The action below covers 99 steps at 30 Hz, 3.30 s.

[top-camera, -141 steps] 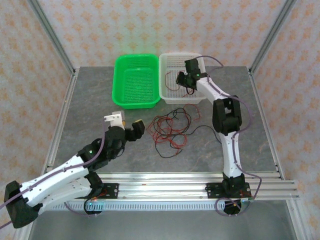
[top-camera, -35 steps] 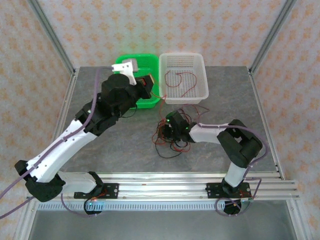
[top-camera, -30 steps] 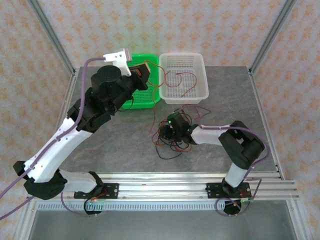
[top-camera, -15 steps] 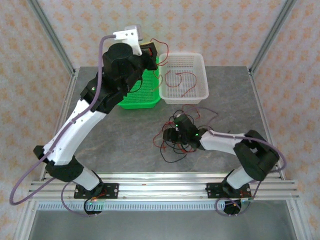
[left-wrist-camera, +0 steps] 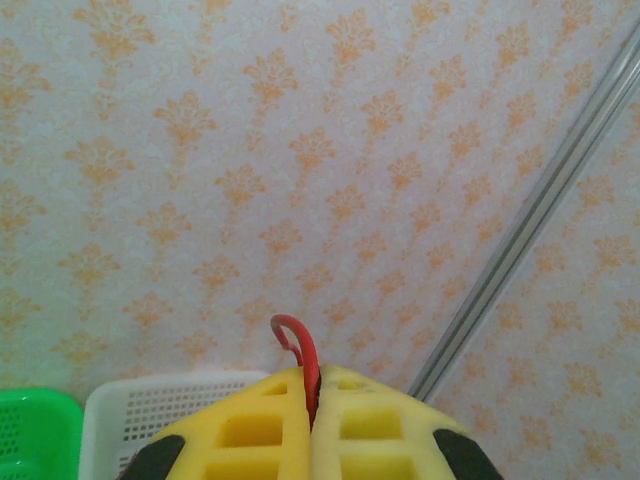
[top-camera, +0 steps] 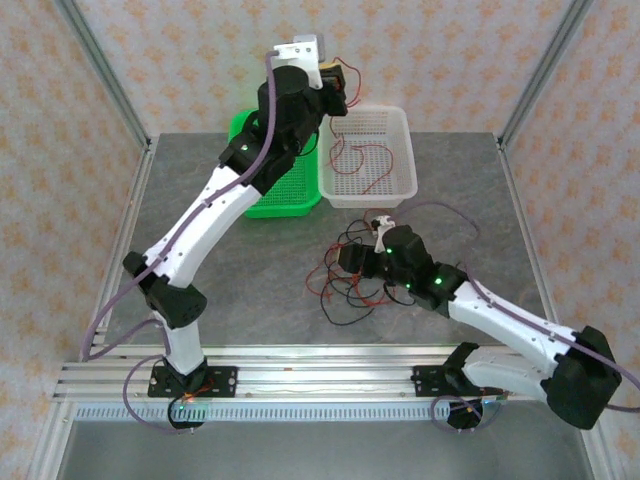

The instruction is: Untangle the cables

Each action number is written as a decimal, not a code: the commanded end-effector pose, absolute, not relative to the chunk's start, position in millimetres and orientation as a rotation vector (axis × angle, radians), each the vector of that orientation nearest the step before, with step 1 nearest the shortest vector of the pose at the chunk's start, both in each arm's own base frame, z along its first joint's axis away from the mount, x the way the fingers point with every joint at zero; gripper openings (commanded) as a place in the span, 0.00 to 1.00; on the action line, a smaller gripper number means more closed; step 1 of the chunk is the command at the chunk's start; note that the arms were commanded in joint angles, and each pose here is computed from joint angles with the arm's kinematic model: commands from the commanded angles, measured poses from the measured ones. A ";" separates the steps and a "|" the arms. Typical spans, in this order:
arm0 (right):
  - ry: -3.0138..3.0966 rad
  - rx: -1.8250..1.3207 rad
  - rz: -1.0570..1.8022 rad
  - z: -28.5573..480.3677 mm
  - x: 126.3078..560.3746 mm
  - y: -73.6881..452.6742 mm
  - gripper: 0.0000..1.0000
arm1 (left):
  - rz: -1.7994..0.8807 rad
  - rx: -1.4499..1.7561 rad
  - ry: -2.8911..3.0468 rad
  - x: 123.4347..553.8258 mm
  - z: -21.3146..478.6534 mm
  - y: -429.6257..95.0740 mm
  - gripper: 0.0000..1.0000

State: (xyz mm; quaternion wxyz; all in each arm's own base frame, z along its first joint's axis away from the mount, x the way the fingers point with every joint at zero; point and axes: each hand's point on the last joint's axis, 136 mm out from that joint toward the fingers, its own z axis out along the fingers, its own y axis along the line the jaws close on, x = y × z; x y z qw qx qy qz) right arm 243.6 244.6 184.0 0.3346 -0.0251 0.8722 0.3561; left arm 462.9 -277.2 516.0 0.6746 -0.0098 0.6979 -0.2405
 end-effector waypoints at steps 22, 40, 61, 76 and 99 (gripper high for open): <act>2.319 0.103 0.779 169.1 224.2 193.7 0.62 | -0.487 -0.008 1.801 599.5 285.7 -333.3 0.00; 2.306 0.378 0.627 162.6 234.1 157.6 0.62 | -0.403 -0.034 2.031 606.2 174.2 -333.7 0.37; 2.370 0.601 0.442 119.4 262.3 104.8 0.56 | -0.436 0.050 1.907 521.1 311.5 -314.1 0.75; 2.393 0.676 0.500 100.8 301.2 102.8 0.51 | -0.540 0.043 1.926 403.5 297.9 -276.4 0.74; 2.518 0.890 0.208 41.7 337.8 73.7 0.47 | -0.578 -0.040 1.980 338.4 262.9 -227.4 0.74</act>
